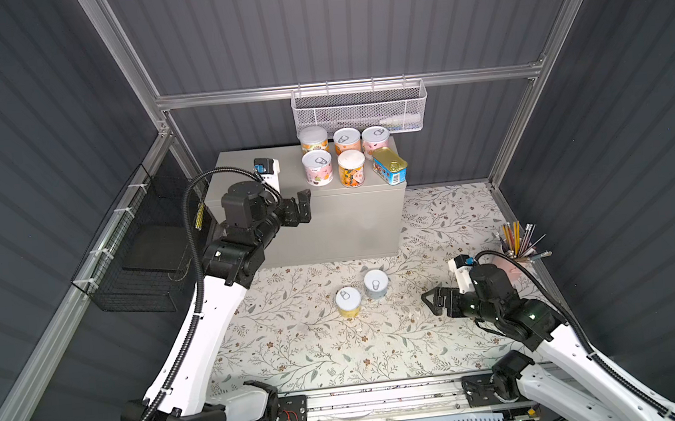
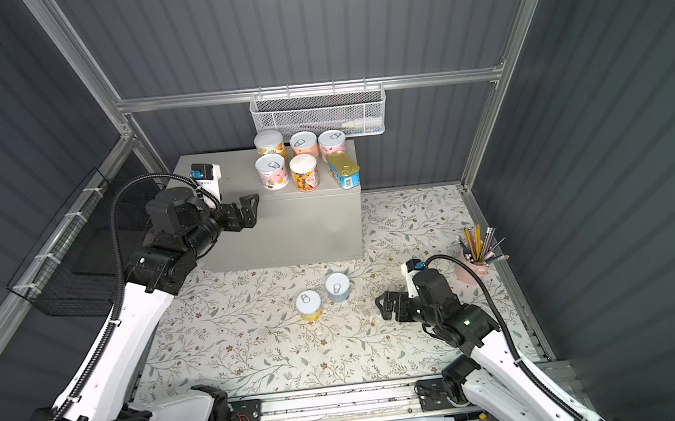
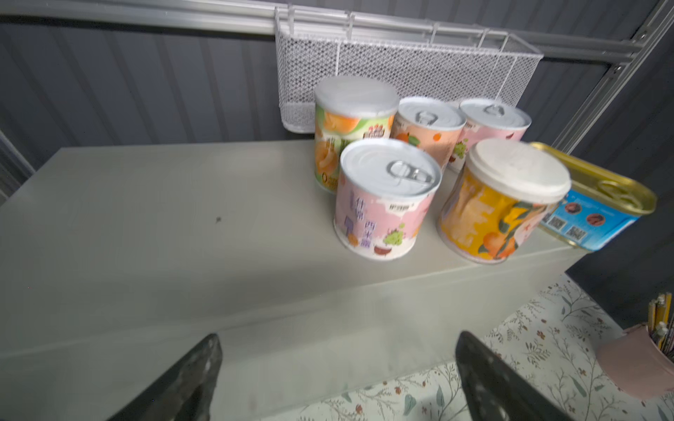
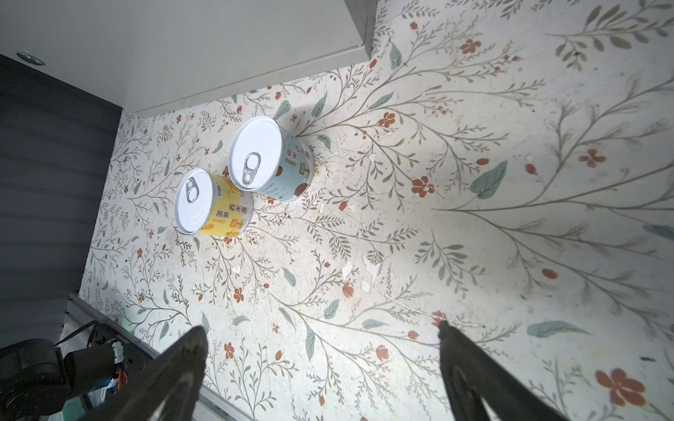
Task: Place and organize the canned foods onto the counter
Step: 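Open the left gripper and draw it back down from the cabinet, then reach the right gripper to the yellow-label can and close around it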
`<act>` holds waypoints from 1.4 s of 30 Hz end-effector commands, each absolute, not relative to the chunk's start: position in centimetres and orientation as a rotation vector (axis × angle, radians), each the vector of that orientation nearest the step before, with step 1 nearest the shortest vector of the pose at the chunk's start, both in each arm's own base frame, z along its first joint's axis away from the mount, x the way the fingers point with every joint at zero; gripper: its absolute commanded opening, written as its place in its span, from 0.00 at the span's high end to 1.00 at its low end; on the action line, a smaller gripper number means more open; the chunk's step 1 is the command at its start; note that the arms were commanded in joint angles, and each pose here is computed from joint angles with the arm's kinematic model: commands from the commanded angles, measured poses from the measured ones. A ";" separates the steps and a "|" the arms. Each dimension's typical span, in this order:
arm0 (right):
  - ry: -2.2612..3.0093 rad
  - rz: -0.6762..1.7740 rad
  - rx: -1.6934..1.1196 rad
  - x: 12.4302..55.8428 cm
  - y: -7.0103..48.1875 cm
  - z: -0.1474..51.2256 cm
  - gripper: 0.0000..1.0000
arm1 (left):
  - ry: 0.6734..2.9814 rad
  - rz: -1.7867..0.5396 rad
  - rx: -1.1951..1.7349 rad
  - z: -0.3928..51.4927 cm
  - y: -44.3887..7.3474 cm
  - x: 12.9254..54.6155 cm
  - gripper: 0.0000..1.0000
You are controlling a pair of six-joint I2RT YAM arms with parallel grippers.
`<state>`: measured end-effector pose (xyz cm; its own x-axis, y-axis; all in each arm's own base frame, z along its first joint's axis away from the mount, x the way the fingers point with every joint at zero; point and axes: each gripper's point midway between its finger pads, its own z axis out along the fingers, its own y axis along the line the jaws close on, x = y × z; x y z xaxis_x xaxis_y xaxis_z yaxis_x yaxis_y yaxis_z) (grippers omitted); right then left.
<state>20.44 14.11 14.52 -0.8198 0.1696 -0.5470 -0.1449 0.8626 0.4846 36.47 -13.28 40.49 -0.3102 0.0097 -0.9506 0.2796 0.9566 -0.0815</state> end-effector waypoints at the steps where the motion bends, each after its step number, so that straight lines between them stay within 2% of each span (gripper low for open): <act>1: 2.422 0.735 -0.007 20.7 14.8 15.2 0.01 | 1.993 -0.210 0.199 36.0 -11.9 35.3 0.00; 8: 2.434 0.824 0.022 20.8 15.9 14.7 0.01 | 1.944 -0.293 0.103 34.4 -11.3 33.4 0.00; 15: 2.409 0.987 0.095 19.6 17.1 13.5 0.01 | 2.106 -0.314 0.122 29.5 -11.1 30.7 0.00; 22: 2.411 0.903 0.107 18.7 16.0 10.8 0.01 | 2.192 -0.476 0.232 24.1 -13.2 27.9 0.00; 32: 2.402 0.803 -0.043 19.0 18.0 11.3 0.01 | 2.119 -0.606 0.348 24.6 -15.0 26.3 0.00; 42: 2.405 0.700 -0.291 21.3 25.3 13.1 0.01 | 2.125 -0.458 0.308 24.5 -12.9 26.5 0.00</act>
<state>19.83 23.52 11.66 -0.8354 -0.0216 -0.5493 -0.3152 0.8375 0.4464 26.77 -13.69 24.60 -0.5691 0.0301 -0.8217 0.3966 0.8854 -0.2423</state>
